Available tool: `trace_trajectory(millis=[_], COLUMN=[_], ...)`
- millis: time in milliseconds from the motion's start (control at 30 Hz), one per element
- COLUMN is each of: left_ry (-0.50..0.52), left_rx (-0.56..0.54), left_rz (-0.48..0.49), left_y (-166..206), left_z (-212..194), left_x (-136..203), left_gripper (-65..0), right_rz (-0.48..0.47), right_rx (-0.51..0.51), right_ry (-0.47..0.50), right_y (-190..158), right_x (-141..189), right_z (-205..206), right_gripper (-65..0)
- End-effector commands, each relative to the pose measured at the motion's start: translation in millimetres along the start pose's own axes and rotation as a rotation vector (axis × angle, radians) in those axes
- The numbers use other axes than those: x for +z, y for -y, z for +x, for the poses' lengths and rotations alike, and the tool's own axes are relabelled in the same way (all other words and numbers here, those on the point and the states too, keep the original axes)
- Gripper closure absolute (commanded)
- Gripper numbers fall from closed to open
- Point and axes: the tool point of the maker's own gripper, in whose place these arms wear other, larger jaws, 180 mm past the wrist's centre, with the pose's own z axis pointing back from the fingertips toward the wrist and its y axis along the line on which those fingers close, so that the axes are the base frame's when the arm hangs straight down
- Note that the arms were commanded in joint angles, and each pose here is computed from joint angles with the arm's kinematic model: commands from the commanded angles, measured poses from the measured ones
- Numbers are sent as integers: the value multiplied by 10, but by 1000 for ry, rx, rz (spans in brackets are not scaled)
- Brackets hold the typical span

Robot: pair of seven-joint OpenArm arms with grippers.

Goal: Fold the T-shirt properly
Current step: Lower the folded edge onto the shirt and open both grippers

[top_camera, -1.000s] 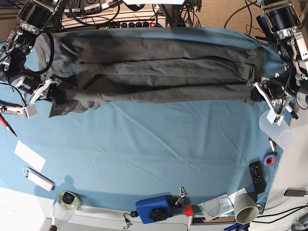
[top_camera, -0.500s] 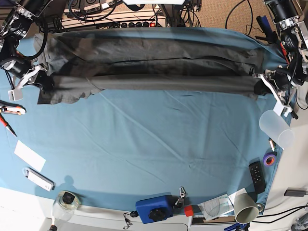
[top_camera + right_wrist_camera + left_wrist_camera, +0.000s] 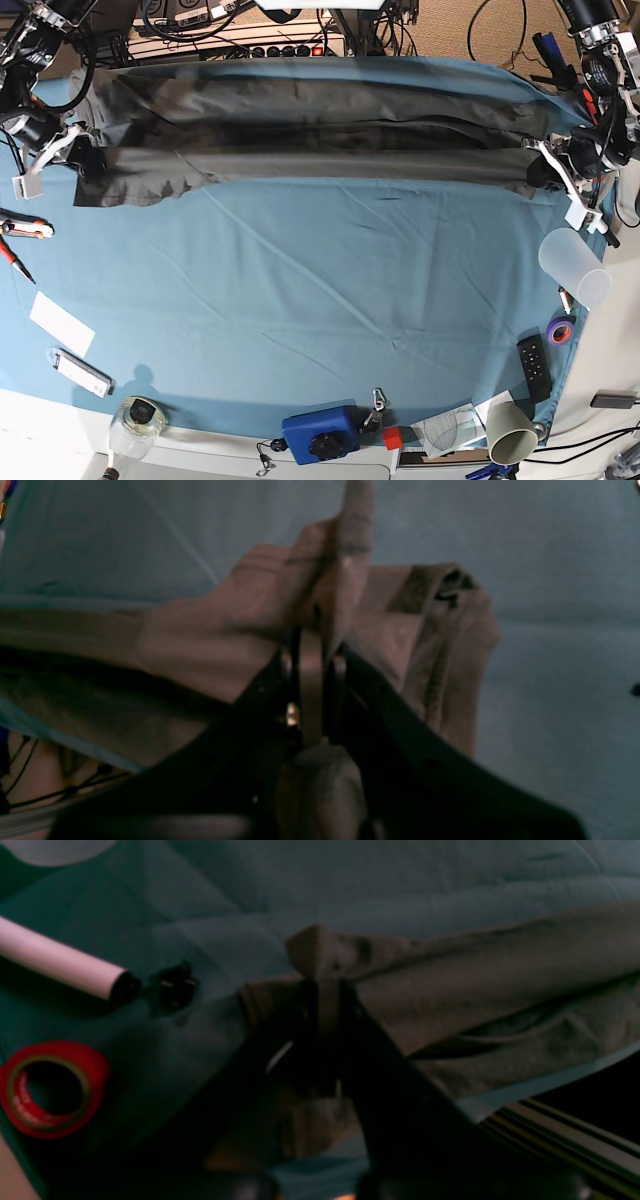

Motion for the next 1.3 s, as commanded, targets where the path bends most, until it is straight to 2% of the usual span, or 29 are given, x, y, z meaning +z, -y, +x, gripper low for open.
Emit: trace_trajectory(millis=[0, 167, 400, 433, 500, 567, 633, 700, 933, 1267], left_ry=[12, -27, -17, -19, -25, -28, -30, -30, -27, -23], left_rx=[-22, -7, 4, 7, 10, 11, 15, 14, 30, 135], left_rz=[19, 15, 3, 2, 0, 0, 2, 1, -16, 19], left_y=[-44, -32, 12, 19, 24, 24, 22, 23, 62, 9], left_z=[42, -144, -167, -184, -211, -224, -234, -234, -297, -512], left_x=[68, 64, 36, 32, 31, 32, 33, 33, 29, -28], left_gripper=[0, 0, 0, -27, -178, -302, -349, -350, -350, -350], right_rz=[-4, 0, -37, -38, -38, -40, -42, -44, -39, -39], right_rx=[28, 17, 22, 20, 17, 12, 6, 1, -7, -7], right_ry=[54, 34, -5, -11, -22, -39, -57, -72, -83, -83], right_y=[12, 9, 77, 78, 80, 84, 88, 90, 81, 81], right_x=[93, 113, 119, 122, 129, 143, 158, 173, 189, 189], right_z=[179, 82, -3, -25, -69, -134, -203, -261, -315, -315], right_gripper=[0, 0, 0, 0, 0, -67, -130, -159, -159, -159])
